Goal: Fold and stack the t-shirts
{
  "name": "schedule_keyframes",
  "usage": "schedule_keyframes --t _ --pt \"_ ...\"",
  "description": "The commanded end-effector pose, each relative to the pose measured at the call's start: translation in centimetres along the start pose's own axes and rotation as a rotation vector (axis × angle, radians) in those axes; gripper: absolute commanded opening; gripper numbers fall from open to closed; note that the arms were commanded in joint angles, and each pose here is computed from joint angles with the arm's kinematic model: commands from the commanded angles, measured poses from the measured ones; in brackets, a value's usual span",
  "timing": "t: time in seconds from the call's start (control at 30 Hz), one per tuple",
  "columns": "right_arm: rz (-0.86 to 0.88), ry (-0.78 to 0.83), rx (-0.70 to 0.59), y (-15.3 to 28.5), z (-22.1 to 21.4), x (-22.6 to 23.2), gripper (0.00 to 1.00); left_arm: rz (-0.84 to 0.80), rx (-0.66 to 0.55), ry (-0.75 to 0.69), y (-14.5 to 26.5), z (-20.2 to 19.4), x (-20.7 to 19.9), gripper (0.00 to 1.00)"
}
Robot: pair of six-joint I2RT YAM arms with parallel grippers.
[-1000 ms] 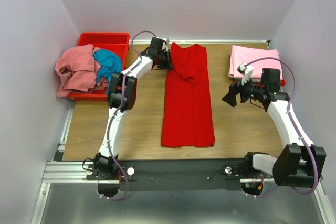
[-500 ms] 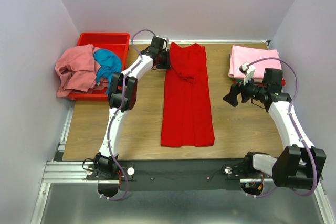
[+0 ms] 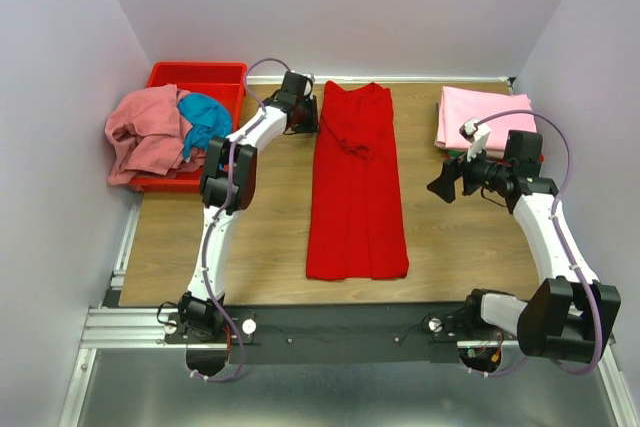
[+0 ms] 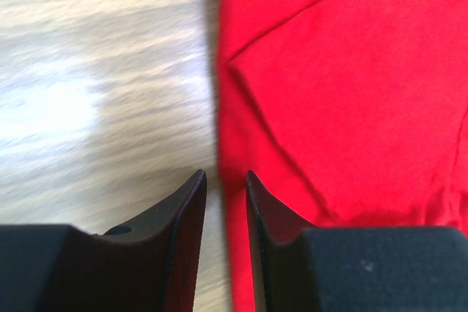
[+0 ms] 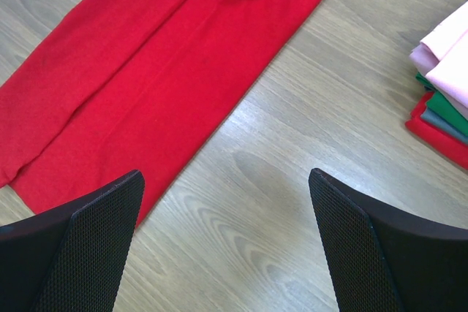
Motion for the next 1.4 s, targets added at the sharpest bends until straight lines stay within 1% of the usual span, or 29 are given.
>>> schedule_keyframes --t 0.0,0.03,0.37,0.57,0.6,0.7,0.73,0.77,0.8,0.83,1.0,1.37 --pt "0.018 -0.009 -0.025 0.3 0.0 0.5 1.00 0.056 0.061 0.016 0.4 -1.3 2.4 0.38" --pt "0.017 -0.010 -0.025 0.4 0.0 0.4 1.00 0.030 0.068 0.003 0.5 -1.1 1.9 0.38" --pt "0.011 -0.014 -0.029 0.6 0.0 0.3 1.00 -0.091 0.197 0.001 -0.7 -4.4 1.0 0.39" --pt "0.010 -0.017 -0.031 0.7 0.0 0.2 1.00 -0.103 0.228 -0.009 -1.1 -5.5 0.6 0.38" --pt "0.011 -0.016 -0.032 0.7 0.1 0.2 1.00 -0.103 0.235 -0.010 -1.2 -5.7 0.6 0.37" --pt "0.011 -0.017 -0.031 0.6 0.1 0.2 1.00 -0.100 0.240 -0.009 -1.4 -6.0 0.7 0.26" --pt "0.011 -0.020 -0.030 0.6 0.0 0.2 1.00 -0.094 0.236 -0.009 -1.4 -5.9 0.8 0.17" --pt "0.010 -0.019 -0.030 0.6 0.0 0.2 1.00 -0.089 0.232 -0.010 -1.4 -5.8 0.8 0.12" --pt "0.010 -0.020 -0.029 0.6 0.0 0.2 1.00 -0.083 0.229 -0.009 -1.4 -5.7 0.9 0.04" --pt "0.008 -0.020 -0.030 0.7 0.0 0.1 1.00 -0.077 0.220 -0.009 -1.3 -5.5 0.9 0.00" --pt "0.006 -0.020 -0.032 0.8 0.0 0.1 1.00 -0.049 0.169 -0.001 -0.4 -4.0 1.1 0.00" --pt "0.005 -0.020 -0.035 0.9 0.0 0.1 1.00 0.014 0.133 0.028 1.0 -3.5 4.0 0.00"
Point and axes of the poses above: each gripper's point midway between its finger pads, its own y axis back along the fingers, its own x axis along the line the jaws close on, z = x × y, the point moved 3 cm from there along y, back along the fingers, and after that the axes turned 4 degrees about y, right-handed, at the moved point
